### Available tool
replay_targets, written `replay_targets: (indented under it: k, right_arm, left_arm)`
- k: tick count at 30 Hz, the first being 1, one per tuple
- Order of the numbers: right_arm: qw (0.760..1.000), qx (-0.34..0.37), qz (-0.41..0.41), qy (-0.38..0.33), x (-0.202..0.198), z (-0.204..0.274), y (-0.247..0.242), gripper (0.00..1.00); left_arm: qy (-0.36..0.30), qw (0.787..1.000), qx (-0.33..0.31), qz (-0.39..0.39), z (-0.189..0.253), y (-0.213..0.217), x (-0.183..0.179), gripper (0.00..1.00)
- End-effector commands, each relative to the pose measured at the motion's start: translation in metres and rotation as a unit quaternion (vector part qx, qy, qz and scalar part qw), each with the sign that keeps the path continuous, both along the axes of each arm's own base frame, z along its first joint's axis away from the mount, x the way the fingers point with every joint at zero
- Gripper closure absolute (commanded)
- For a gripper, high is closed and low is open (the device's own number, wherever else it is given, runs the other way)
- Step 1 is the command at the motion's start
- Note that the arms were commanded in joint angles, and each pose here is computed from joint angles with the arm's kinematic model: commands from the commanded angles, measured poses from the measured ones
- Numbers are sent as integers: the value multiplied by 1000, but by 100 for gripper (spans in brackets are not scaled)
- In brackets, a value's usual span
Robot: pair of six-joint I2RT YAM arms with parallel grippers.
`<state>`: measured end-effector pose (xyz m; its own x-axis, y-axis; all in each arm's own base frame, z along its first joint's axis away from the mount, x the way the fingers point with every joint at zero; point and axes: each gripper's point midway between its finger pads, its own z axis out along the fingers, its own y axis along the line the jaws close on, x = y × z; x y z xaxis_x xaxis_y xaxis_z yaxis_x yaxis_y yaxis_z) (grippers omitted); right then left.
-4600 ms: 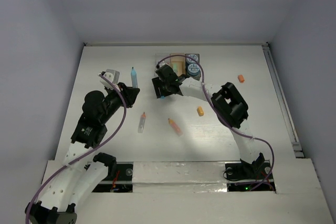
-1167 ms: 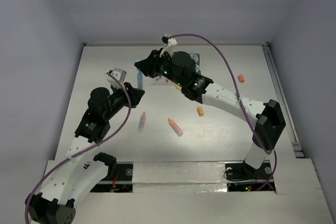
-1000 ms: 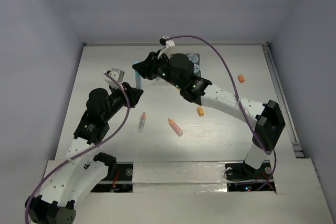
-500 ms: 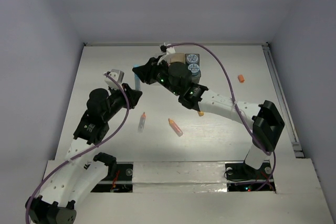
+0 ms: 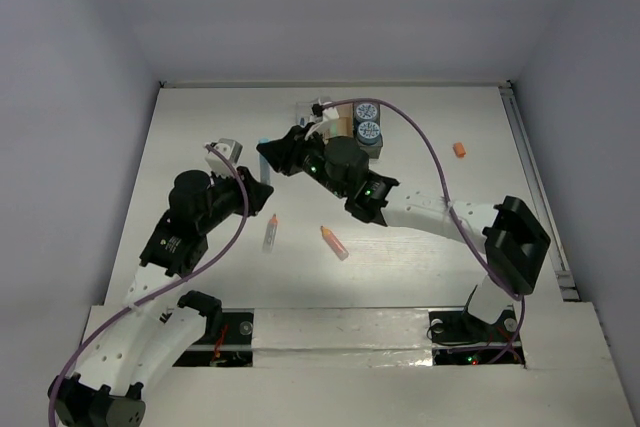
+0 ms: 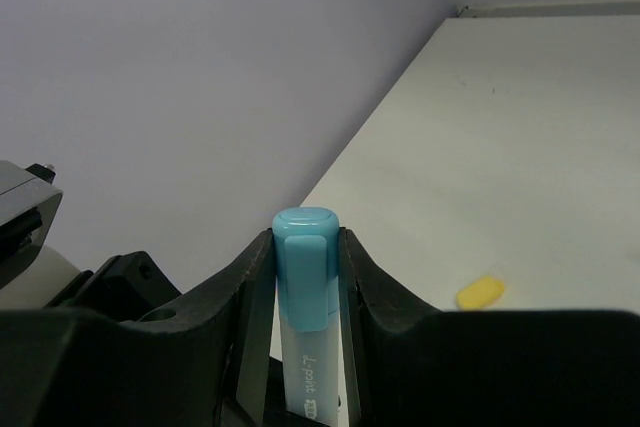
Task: Sort the stationery into containers
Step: Close the pen cap on the pen, then place the pen in the storage box.
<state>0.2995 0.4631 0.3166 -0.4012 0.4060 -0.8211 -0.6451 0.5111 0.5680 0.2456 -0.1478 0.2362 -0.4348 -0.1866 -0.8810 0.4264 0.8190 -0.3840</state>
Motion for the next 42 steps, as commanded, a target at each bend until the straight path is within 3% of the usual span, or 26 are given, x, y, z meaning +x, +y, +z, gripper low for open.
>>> replay_targets:
  k: [1, 5, 14, 19, 28, 34, 37, 40, 41, 42]
  right_arm:
    - [994, -59, 71, 51, -49, -47, 12, 100]
    - [988, -82, 113, 73, -66, -69, 12, 100]
    - [956, -151, 165, 189, -125, -181, 2, 100]
    - [939, -177, 190, 225, -152, -217, 1, 100]
    - [919, -222, 227, 236, -184, -239, 6, 100]
    - [927, -210, 204, 235, -179, -230, -3, 100]
    - [943, -188, 164, 220, -149, -211, -4, 100]
    - [965, -130, 120, 195, -82, -167, -11, 100]
    - [968, -116, 116, 188, -66, -155, -13, 100]
    - [978, -90, 86, 164, -29, -127, -20, 100]
  left_arm:
    - [-117, 992, -37, 39, 64, 9, 21, 100]
    - [-121, 991, -36, 49, 67, 13, 21, 100]
    - [-137, 988, -50, 59, 79, 19, 24, 100]
    - [-140, 986, -52, 69, 83, 24, 28, 100]
    - [-158, 980, -88, 80, 104, 27, 30, 100]
    - [-173, 975, -79, 113, 126, 38, 37, 100]
    - [-159, 980, -92, 81, 119, 26, 36, 100]
    - [-129, 986, -89, 61, 98, 19, 32, 79]
    - [-119, 988, -84, 55, 90, 17, 31, 58]
    - [-113, 989, -75, 52, 84, 17, 27, 50]
